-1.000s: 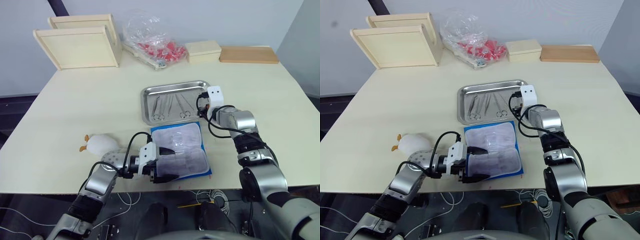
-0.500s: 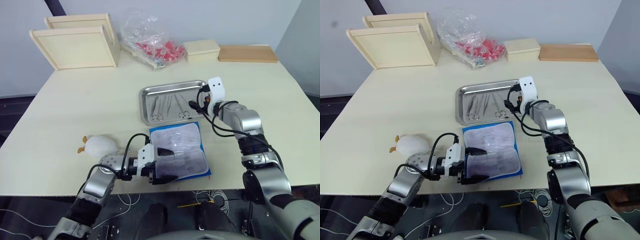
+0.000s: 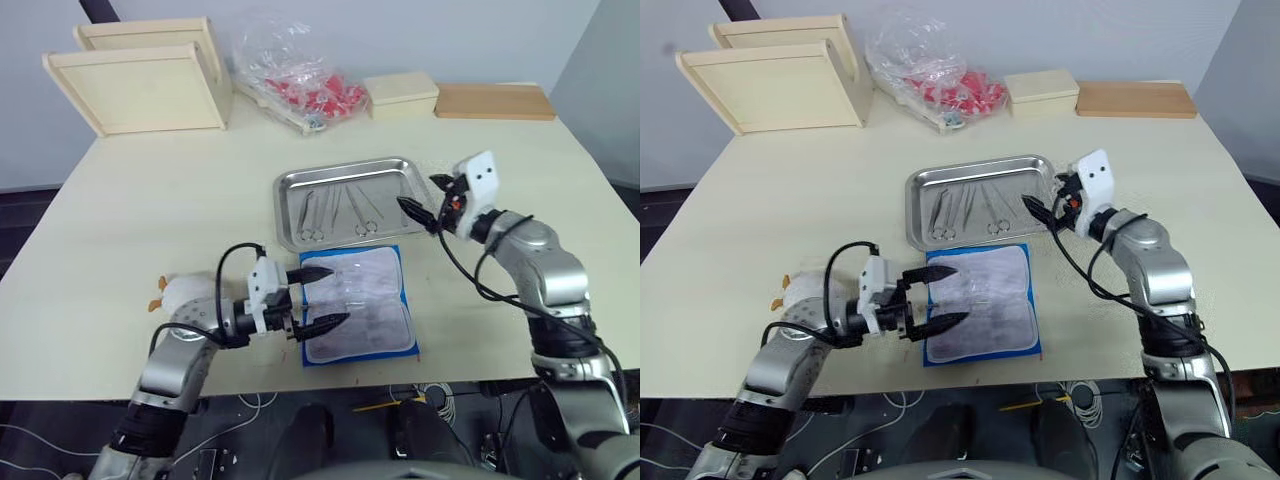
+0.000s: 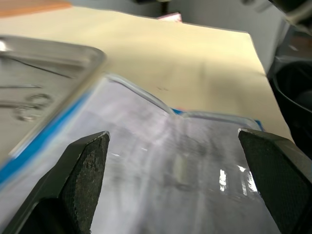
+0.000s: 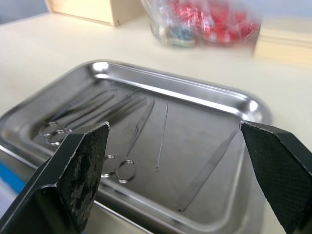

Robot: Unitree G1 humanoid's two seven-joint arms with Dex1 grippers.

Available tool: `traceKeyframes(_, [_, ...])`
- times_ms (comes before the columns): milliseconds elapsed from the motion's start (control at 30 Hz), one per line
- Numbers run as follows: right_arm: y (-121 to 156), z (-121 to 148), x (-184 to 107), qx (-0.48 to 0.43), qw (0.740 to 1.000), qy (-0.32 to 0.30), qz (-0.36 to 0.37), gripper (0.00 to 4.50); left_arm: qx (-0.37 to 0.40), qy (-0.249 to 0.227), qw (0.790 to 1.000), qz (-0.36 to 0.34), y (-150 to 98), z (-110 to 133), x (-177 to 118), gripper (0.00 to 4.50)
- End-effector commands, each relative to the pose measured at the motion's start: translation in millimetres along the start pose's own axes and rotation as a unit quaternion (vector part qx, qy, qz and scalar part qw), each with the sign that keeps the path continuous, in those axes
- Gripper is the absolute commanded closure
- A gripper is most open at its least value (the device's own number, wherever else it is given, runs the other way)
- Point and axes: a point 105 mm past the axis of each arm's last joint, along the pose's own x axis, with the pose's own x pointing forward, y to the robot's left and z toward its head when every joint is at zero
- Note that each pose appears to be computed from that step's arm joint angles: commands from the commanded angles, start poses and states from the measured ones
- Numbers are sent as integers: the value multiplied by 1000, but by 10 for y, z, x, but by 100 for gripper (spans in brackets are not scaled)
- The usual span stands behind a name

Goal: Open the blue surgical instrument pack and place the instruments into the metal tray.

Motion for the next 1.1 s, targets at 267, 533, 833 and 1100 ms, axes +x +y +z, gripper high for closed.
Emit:
traceKeyframes(267, [-13, -13, -839, 40, 997, -55, 27, 2, -50, 30, 995, 76, -113, -15, -600, 0])
traceKeyframes(533, [35, -345, -1373, 45, 999, 5, 9, 2, -94, 63, 978, 176, -175, -259, -1079, 0])
traceKeyframes(833, [-46, -698, -1969, 41, 996, 54, -51, 2, -129, 64, 923, 357, -244, -397, -1551, 0])
traceKeyframes(1100, [-113, -810, -2246, 54, 993, 59, -91, 2, -122, 89, 881, 447, -293, -517, -1852, 0])
